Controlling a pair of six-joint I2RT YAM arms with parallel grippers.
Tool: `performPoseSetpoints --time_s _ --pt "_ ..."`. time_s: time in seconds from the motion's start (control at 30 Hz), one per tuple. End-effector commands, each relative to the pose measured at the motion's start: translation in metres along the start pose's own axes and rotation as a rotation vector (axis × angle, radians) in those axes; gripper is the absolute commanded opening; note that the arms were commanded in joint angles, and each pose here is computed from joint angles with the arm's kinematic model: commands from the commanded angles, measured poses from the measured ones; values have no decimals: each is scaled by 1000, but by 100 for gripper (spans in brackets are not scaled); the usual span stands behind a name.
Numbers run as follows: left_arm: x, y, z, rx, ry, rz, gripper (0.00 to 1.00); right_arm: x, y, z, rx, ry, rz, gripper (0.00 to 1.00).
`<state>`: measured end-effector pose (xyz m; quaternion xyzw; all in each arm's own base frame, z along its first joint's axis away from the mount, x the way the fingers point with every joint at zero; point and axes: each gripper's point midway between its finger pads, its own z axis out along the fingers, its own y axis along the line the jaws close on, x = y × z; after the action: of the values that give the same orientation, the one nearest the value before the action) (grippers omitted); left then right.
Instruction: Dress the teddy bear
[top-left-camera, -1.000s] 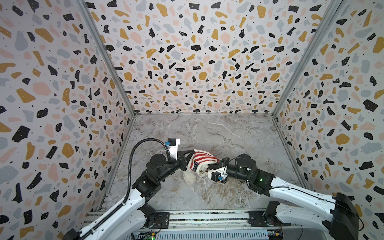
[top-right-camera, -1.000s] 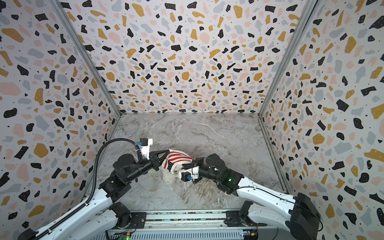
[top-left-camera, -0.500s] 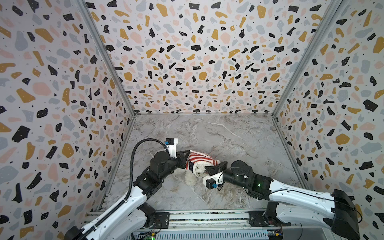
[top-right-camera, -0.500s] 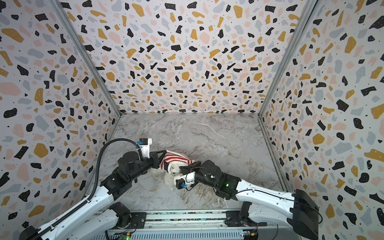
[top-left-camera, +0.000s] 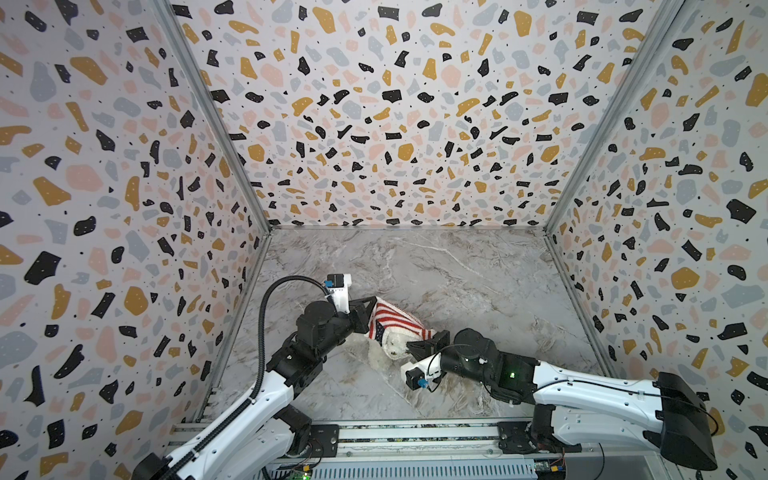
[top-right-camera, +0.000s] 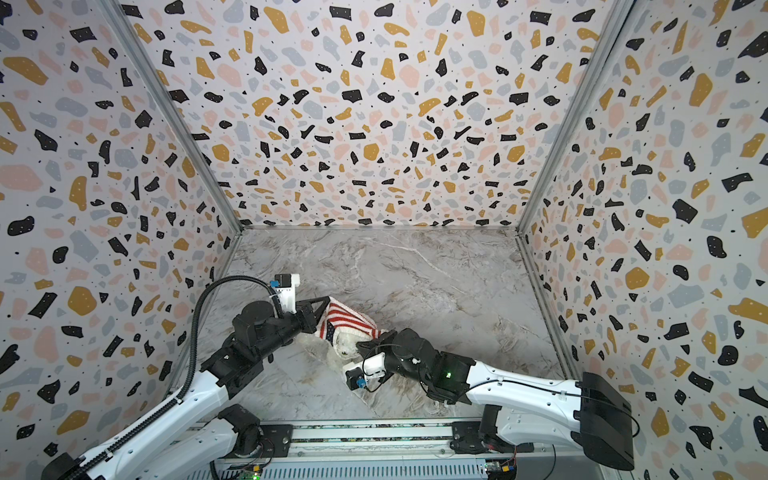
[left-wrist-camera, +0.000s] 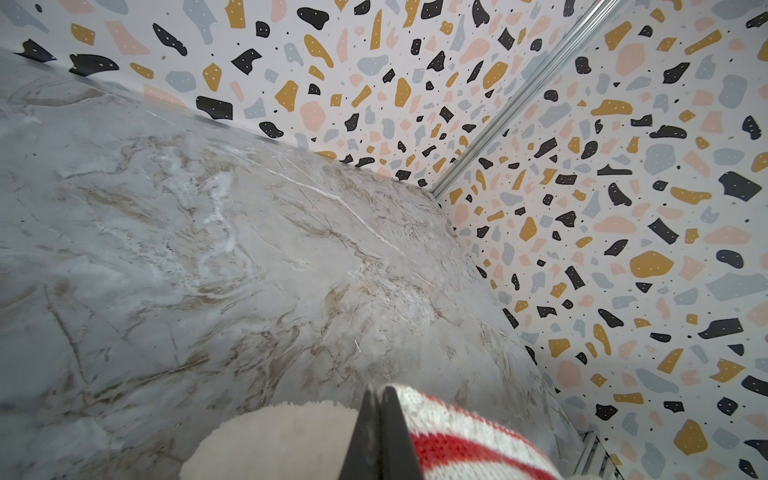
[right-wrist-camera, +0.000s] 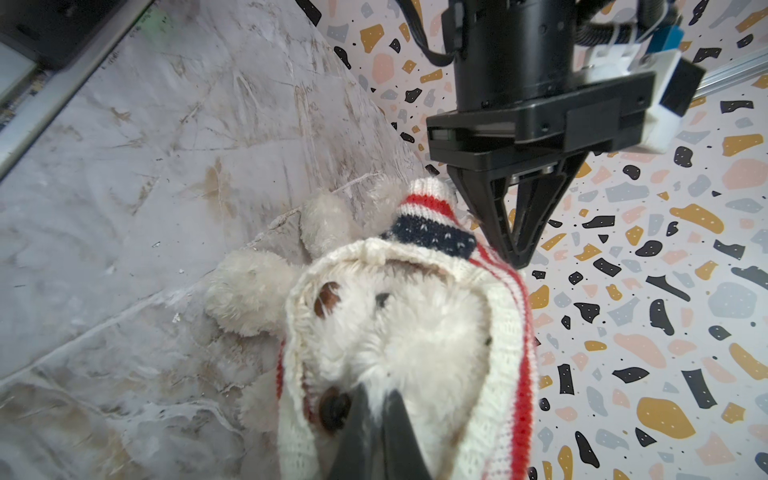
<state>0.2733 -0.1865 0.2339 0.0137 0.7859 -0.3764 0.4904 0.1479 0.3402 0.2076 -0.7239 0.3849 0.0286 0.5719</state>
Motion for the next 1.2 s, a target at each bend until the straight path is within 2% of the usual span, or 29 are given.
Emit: performPoseSetpoints --time_s 0.0,0.27,0.47,0.73,0.87,0.97,1.0,1.07,1.17 --pt "-20 9 -3 -68 -78 30 0 -5 3 -6 0 -12 -23 0" --pt "-7 69 9 -345 -39 55 0 -22 20 -7 -26 -45 -54 0" --pt "16 83 16 -366 25 62 0 -30 15 -15 16 -72 -59 0" --pt "27 105 -3 -484 69 143 0 -44 -5 -36 99 -154 -32 0" --pt "28 90 0 -402 95 162 0 -47 -14 -40 121 -182 2 0" --pt "24 57 0 -241 66 196 0 -42 -17 -35 105 -157 29 0" --pt "21 45 -3 -181 39 205 2 -41 -18 -34 100 -160 47 0" --pt "11 25 -13 -87 -21 227 12 -39 -22 -34 83 -176 81 0" --pt "-3 4 -30 -8 -94 268 26 -30 -28 -35 78 -158 87 0"
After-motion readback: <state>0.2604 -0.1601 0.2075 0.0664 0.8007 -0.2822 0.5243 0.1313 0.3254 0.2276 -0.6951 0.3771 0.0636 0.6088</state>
